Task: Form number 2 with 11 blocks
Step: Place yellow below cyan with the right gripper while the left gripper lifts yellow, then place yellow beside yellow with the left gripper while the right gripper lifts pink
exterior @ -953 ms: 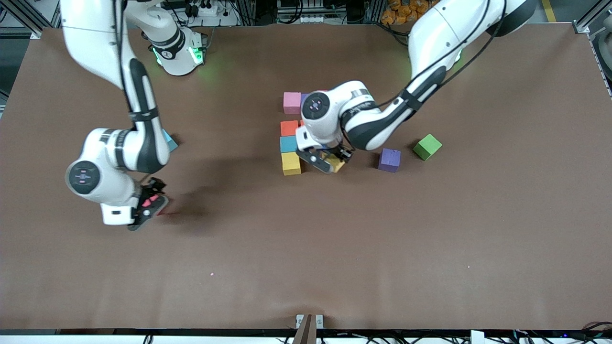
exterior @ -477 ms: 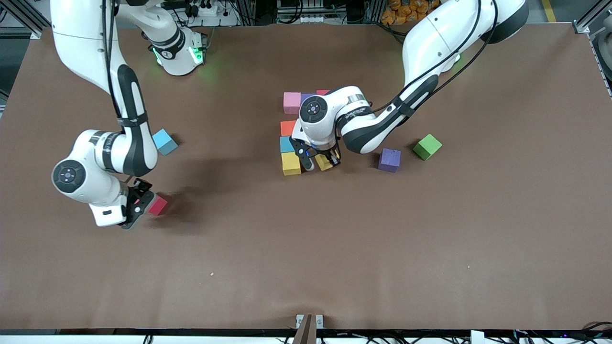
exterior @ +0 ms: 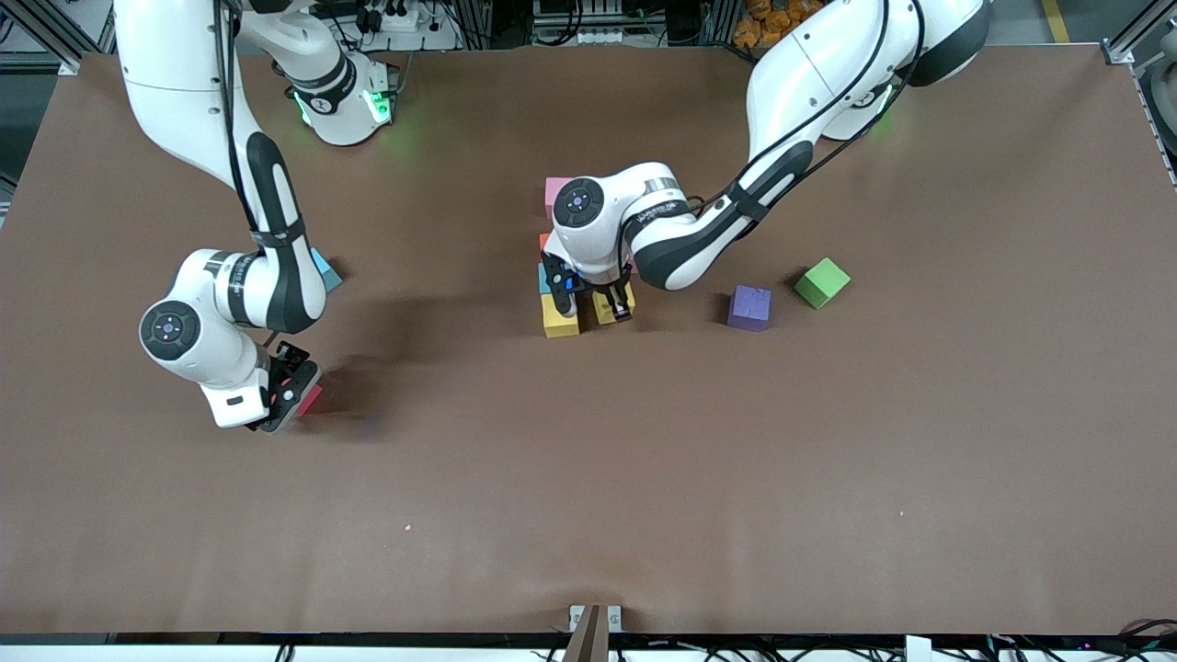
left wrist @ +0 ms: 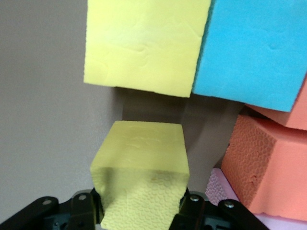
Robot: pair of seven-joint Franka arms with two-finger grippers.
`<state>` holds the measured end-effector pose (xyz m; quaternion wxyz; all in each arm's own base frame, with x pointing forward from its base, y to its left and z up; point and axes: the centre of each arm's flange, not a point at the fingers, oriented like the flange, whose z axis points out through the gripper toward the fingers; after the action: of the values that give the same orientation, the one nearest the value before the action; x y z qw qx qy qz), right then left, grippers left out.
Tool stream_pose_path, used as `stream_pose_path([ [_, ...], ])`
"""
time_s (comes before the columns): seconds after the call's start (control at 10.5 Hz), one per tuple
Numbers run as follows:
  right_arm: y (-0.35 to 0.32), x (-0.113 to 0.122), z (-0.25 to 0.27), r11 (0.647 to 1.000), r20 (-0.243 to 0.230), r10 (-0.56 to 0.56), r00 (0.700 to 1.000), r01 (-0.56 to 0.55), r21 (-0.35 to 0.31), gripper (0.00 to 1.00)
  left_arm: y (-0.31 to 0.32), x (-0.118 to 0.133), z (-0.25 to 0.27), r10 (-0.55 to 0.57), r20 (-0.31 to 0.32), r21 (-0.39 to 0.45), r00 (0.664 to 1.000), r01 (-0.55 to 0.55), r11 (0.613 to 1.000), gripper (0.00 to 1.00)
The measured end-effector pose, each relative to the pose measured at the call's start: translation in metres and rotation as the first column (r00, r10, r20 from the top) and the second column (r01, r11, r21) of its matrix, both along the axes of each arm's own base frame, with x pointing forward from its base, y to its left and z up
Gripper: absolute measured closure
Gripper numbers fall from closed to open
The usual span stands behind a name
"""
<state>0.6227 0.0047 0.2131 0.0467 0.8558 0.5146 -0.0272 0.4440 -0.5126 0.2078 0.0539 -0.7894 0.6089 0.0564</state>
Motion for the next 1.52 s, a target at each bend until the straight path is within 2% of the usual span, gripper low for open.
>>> stream_pose_path([
  [0.29, -0.009, -0.002, -0.006, 1.0, -0.001, -0.001, 1.0, 0.001, -0.004, 0.0, -0.002, 0.008, -0.006, -0.016, -0.01, -0.01, 1.0, 0.016, 1.0, 0.45],
  [0.76, -0.017, -0.004, -0.03, 0.998, -0.007, 0.026, 1.0, -0.026, 0.062, 0.0, -0.02, 0.008, -0.008, -0.031, 0.026, 0.007, 0.999, 0.031, 0.999, 0.45],
  [1.52, -0.006, -0.004, -0.031, 0.996, -0.006, 0.042, 0.999, -0.041, 0.073, 0.0, -0.028, 0.011, -0.009, -0.034, 0.048, -0.008, 0.998, 0.034, 0.999, 0.45],
])
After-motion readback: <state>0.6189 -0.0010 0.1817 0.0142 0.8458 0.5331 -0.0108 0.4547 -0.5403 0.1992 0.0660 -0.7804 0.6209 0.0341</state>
